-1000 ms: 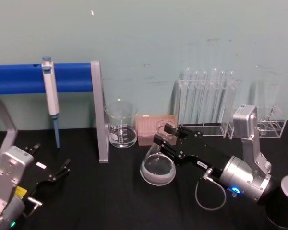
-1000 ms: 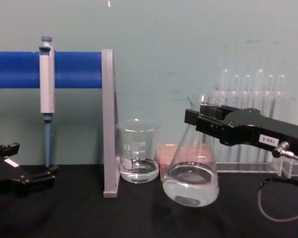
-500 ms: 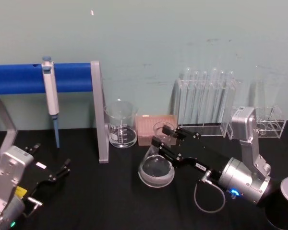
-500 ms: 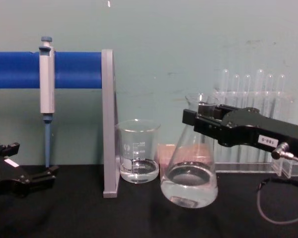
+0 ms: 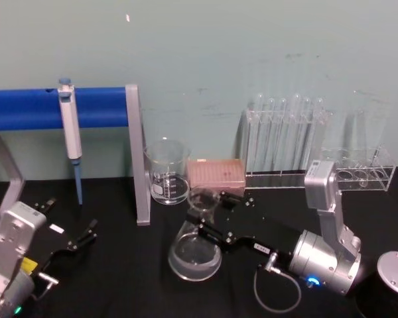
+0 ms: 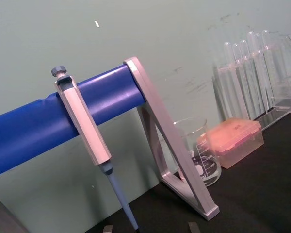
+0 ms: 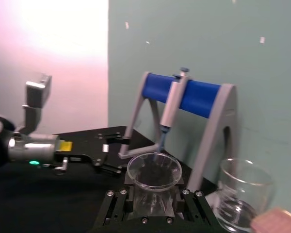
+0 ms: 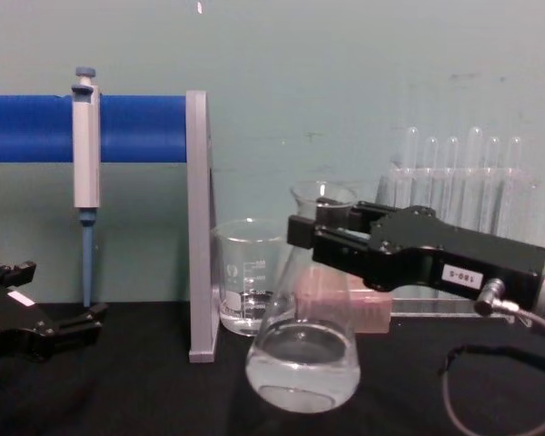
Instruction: Grasp the erlenmeyer flask with one hand, shake it three times, then place it back.
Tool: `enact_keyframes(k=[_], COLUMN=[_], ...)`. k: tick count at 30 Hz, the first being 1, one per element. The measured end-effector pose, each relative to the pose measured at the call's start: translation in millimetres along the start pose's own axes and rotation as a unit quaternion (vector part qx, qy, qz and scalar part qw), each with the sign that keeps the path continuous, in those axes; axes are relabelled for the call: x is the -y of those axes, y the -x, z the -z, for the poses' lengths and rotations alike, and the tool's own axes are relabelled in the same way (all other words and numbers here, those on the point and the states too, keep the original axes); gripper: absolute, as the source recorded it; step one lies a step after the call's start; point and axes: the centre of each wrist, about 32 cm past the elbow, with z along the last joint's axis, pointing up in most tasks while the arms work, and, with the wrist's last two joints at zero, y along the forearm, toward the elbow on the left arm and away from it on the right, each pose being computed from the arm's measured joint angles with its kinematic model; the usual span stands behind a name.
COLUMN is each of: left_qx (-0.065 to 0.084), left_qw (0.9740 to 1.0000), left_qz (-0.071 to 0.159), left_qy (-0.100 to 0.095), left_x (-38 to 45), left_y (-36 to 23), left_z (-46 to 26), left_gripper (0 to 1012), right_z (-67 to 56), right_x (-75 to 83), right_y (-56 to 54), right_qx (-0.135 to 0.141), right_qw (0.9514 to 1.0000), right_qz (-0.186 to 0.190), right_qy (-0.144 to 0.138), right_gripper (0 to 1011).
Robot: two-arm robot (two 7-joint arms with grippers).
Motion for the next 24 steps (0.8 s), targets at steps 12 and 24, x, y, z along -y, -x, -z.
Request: enact_keyframes(k=[12, 24], left_qx=[0.000, 0.000], left_qw=[1.0000, 1.0000], left_qz=[0.000, 0.000], left_qy=[0.000, 0.000], left_x=[0.0, 0.0], left_y=[0.0, 0.0], left_z=[0.0, 0.0], left_gripper=[1001, 1001], right_z=[0.8, 2.5], right_x=[-4.0, 1.2], right_y=[10.0, 12.4], right_qx=[-0.004, 0.006], right_qw=[0.9994, 0.9998], right_qz=[-0.034, -0.007], right_qy=[-0.005, -0.019], right_gripper=[450, 450])
